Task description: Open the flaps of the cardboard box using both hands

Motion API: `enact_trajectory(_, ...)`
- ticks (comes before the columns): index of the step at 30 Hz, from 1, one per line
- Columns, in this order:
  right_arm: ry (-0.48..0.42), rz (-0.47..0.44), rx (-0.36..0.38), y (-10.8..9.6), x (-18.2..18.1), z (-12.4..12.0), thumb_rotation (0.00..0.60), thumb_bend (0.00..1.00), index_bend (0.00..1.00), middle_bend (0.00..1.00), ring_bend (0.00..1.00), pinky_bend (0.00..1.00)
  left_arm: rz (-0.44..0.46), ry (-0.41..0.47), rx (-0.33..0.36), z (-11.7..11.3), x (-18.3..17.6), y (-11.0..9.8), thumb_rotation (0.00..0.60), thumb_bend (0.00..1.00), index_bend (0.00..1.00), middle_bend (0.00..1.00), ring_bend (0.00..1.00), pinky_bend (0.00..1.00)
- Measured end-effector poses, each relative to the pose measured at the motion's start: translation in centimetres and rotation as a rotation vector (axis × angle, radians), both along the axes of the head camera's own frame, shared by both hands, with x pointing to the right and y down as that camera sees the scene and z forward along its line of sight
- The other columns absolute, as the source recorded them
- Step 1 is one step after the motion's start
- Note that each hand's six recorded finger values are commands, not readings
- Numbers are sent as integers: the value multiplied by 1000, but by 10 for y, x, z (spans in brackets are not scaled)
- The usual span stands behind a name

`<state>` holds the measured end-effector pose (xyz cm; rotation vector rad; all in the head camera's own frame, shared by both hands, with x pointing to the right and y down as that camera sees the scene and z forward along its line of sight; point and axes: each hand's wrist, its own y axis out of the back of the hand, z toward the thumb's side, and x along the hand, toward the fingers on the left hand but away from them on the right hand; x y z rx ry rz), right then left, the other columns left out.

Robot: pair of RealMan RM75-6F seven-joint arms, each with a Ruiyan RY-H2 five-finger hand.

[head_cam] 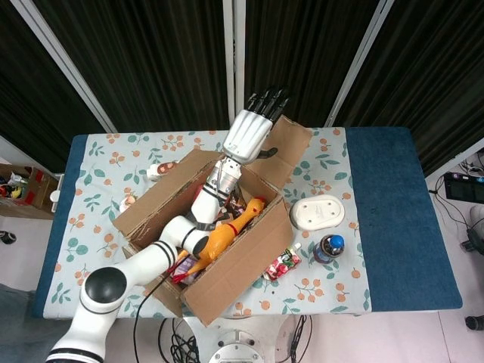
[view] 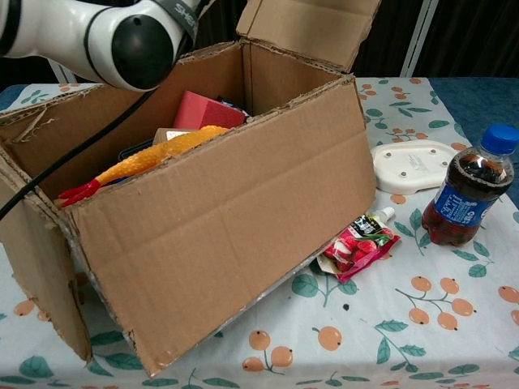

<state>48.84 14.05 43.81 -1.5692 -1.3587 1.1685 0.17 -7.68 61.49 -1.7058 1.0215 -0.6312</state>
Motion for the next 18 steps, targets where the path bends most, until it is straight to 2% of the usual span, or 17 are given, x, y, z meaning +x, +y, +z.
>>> enact_trajectory(6,-7,2,-15,0,2,4,600,176,0,0,0,0,9,-14,15,6,-2,1,600,2,0,0,25,188)
enact_trajectory(10,11,-18,-39,5,0,12,600,176,0,0,0,0,9,-31,16,11,-28,4,600,32,0,1,26,190)
enact_trajectory(14,74,-39,-63,14,3,22,600,176,0,0,0,0,38,-39,-23,13,-56,16,597,25,0,27,27,191)
enact_trajectory(18,151,-36,-88,27,12,38,600,164,0,0,0,0,76,-61,-78,0,-94,41,492,7,16,30,28,191)
